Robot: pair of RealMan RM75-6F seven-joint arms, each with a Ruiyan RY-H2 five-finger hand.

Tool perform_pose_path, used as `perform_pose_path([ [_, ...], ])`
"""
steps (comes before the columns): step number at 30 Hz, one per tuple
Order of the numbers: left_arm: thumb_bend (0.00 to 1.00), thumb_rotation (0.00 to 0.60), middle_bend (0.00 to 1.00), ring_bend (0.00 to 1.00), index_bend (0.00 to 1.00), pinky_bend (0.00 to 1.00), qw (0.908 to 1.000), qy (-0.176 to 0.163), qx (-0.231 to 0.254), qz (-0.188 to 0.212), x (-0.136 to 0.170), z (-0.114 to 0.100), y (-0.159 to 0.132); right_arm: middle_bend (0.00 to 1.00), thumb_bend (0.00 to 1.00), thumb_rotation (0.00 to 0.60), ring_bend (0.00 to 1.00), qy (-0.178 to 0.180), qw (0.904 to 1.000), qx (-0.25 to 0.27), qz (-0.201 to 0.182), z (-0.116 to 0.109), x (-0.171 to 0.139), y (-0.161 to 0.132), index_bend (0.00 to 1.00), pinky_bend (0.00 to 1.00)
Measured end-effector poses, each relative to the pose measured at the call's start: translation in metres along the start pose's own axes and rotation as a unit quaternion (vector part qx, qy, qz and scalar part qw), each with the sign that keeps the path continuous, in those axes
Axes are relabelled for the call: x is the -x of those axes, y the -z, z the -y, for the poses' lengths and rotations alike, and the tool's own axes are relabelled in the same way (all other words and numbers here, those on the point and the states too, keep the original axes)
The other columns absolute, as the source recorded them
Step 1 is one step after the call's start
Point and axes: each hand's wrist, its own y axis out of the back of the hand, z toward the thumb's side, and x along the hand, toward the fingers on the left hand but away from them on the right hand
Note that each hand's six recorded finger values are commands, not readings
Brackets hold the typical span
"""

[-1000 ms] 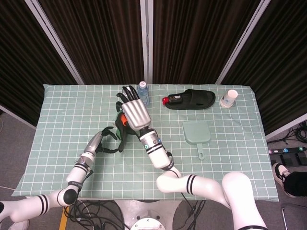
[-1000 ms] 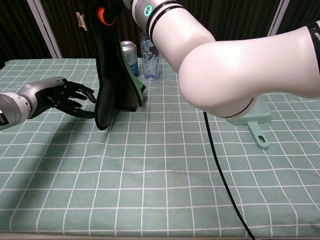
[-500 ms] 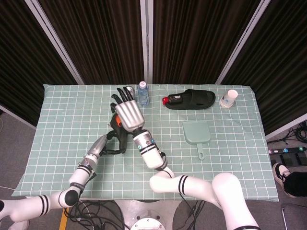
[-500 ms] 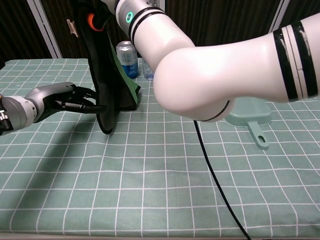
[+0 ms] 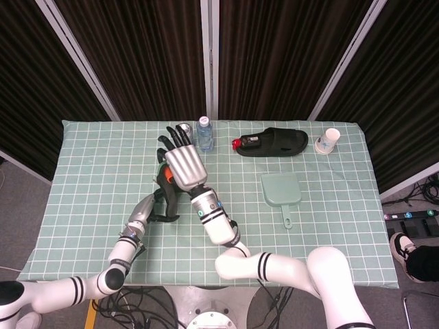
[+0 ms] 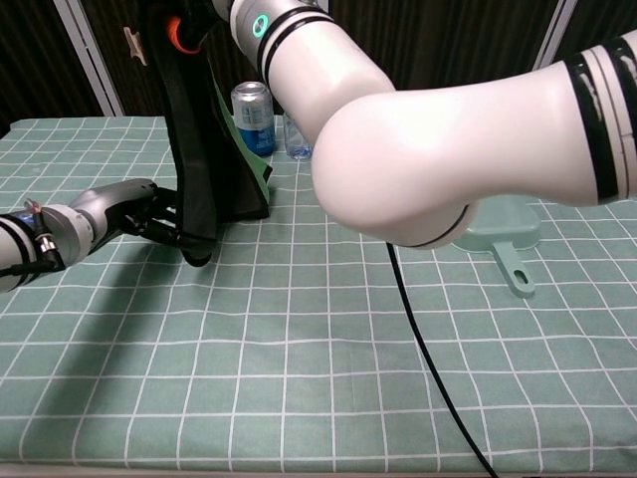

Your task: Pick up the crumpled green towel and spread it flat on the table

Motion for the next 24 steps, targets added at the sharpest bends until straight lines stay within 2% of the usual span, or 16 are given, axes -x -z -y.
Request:
perform_pose_path([
  [5, 0.31, 0.600, 0.29, 0.21, 0.63, 0.23, 0.9994, -0.026, 0.023, 0.001, -0.001, -0.009, 0.001, 0.22, 0.47, 0.600, 0.05, 0.000, 1.0000, 0.002, 0.002, -0.007, -0.008, 0.012, 0.71, 0.00],
  [11, 0.42, 0.600, 0.39, 0.25, 0.76, 0.24, 0.9970, -0.053, 0.052, 0.023, 0.002, -0.019, -0.005, 0.22, 0.46, 0.600, 0.04, -0.005, 0.9996, 0.025, 0.008, -0.012, -0.018, 0.022, 0.71, 0.00],
  [18, 0.48, 0.600, 0.44, 0.27, 0.83, 0.24, 0.9961, -0.053, 0.045, 0.054, 0.011, -0.029, -0.014, 0.22, 0.46, 0.600, 0.04, -0.007, 0.9987, 0.050, 0.011, -0.026, -0.030, 0.034, 0.71, 0.00],
  [24, 0.48, 0.600, 0.44, 0.27, 0.83, 0.24, 0.9947, -0.051, 0.019, 0.088, 0.030, -0.051, -0.021, 0.22, 0.46, 0.600, 0.04, -0.011, 0.9986, 0.052, 0.008, -0.042, -0.052, 0.050, 0.71, 0.00],
])
